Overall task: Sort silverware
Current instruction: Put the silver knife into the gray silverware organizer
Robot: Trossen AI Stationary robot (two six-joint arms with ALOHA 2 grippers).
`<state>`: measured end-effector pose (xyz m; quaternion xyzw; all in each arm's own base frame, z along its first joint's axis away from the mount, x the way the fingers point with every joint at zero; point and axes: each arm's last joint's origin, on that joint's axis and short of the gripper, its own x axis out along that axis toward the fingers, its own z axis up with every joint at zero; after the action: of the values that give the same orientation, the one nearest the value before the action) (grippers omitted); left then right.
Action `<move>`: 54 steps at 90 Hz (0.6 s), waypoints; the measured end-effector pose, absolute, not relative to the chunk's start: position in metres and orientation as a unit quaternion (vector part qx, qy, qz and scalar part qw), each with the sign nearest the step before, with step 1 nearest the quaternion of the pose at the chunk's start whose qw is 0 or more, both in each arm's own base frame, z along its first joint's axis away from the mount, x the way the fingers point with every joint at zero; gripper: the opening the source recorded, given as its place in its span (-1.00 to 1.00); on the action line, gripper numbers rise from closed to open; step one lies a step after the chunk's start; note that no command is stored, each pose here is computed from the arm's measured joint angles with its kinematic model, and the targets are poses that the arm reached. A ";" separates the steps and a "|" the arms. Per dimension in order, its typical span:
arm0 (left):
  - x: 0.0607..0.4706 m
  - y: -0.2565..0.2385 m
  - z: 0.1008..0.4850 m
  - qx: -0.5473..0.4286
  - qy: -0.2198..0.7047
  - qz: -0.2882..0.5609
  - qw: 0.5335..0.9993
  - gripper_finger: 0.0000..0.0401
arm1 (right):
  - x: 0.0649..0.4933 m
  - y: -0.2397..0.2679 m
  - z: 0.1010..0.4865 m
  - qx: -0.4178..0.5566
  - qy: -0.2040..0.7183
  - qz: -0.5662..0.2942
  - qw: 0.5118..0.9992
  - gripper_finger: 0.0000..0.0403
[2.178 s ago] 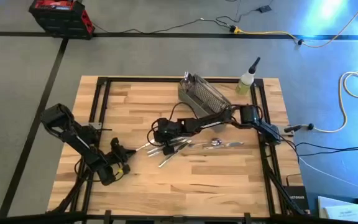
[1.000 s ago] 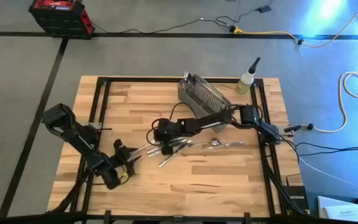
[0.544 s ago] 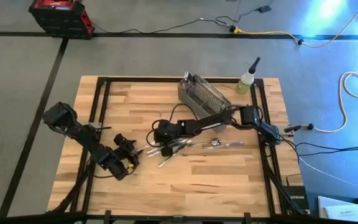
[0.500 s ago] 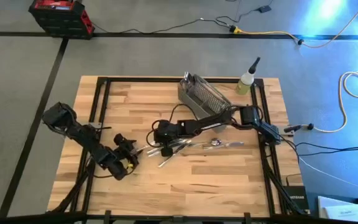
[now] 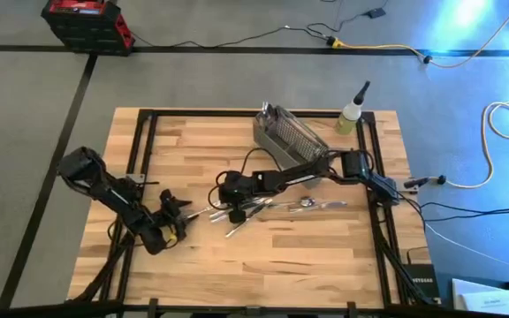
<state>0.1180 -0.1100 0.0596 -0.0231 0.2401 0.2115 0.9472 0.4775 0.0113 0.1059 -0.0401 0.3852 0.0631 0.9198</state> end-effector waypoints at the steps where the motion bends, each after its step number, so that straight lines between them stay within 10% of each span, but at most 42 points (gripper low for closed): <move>1: 0.118 -0.110 0.060 -0.018 0.241 0.208 0.948 0.22 | 0.478 0.011 0.106 -0.040 0.385 0.063 0.920 -1.00; 39: 0.115 -0.111 0.054 -0.041 0.238 0.218 0.946 0.17 | 0.477 0.011 0.106 -0.040 0.385 0.063 0.920 -1.00; 54: 0.116 -0.113 0.053 -0.045 0.240 0.212 0.946 -0.17 | 0.477 0.011 0.106 -0.040 0.385 0.063 0.920 -1.00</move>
<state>0.1157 -0.1128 0.0531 -0.0454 0.2402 0.2121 0.9462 0.4775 0.0113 0.1058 -0.0404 0.3852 0.0633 0.9198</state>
